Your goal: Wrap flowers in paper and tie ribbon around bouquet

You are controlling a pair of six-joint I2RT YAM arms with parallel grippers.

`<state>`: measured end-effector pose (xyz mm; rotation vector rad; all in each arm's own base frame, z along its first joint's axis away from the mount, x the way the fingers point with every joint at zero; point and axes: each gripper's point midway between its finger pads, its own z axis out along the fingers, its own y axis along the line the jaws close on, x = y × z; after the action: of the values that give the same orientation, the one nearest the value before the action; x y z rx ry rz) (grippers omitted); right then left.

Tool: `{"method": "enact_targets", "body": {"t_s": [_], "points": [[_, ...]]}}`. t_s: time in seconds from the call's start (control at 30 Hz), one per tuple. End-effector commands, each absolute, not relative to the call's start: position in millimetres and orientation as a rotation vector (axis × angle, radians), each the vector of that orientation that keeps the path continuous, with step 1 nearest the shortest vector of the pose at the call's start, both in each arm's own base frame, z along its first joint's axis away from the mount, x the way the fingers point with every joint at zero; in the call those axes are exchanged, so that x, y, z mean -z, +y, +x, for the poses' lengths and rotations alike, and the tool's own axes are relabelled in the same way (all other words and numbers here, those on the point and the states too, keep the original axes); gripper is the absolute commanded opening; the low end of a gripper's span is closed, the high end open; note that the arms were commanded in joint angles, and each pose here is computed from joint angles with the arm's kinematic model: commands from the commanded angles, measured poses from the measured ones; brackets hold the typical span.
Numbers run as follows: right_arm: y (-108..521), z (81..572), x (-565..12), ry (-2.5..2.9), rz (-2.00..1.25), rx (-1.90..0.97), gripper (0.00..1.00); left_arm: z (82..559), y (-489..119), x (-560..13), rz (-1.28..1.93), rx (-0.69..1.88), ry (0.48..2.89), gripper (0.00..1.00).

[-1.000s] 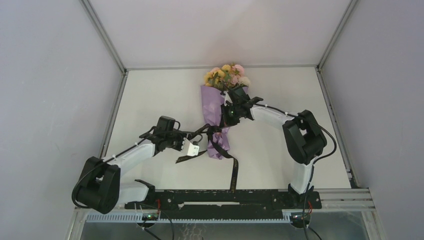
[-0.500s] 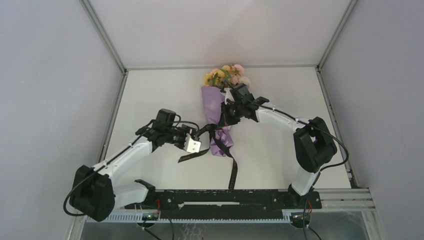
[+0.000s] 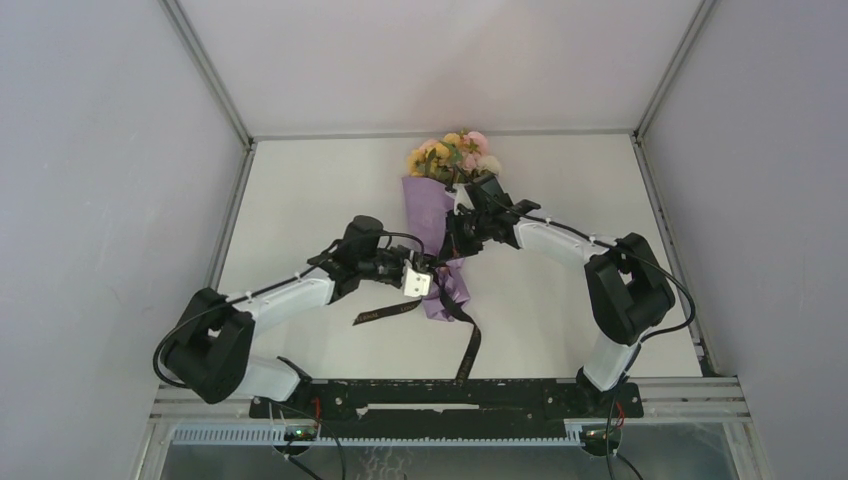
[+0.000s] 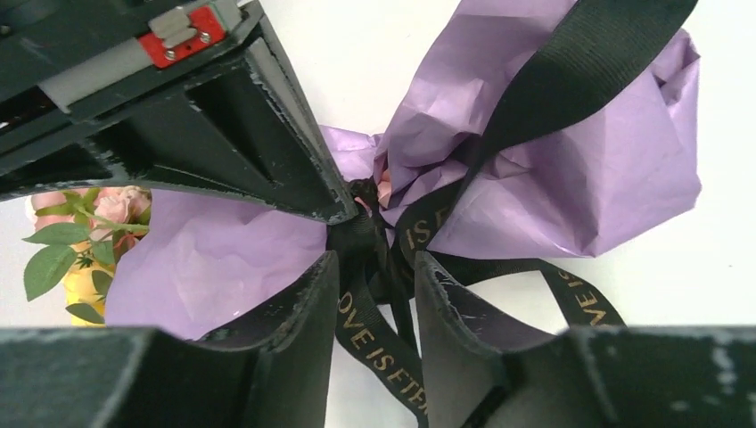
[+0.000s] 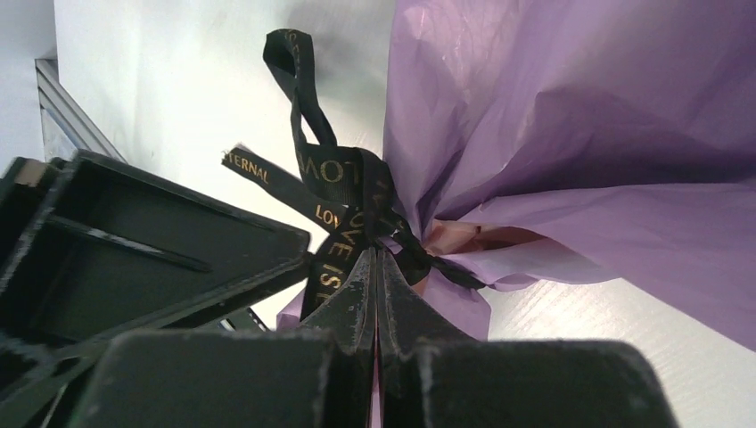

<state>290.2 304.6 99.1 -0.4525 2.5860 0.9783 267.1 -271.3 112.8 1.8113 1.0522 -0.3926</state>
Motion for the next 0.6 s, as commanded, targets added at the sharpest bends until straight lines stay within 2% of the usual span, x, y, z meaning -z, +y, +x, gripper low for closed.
{"method": "enact_targets", "body": {"t_s": [0.0, 0.47, 0.57], "points": [[309.8, 297.3, -114.6, 2.510, -0.444, -1.050, 0.00, 279.4, -281.4, -115.4, 1.781, 0.340, 0.990, 0.40], [307.3, 300.8, -110.7, 2.503, -0.420, -1.071, 0.00, 257.0, -291.6, -94.7, 1.876, 0.439, 0.962, 0.38], [306.6, 300.5, -109.7, 2.508, -0.417, -1.075, 0.00, 259.1, -295.0, -93.3, 1.850, 0.456, 1.022, 0.31]]}}
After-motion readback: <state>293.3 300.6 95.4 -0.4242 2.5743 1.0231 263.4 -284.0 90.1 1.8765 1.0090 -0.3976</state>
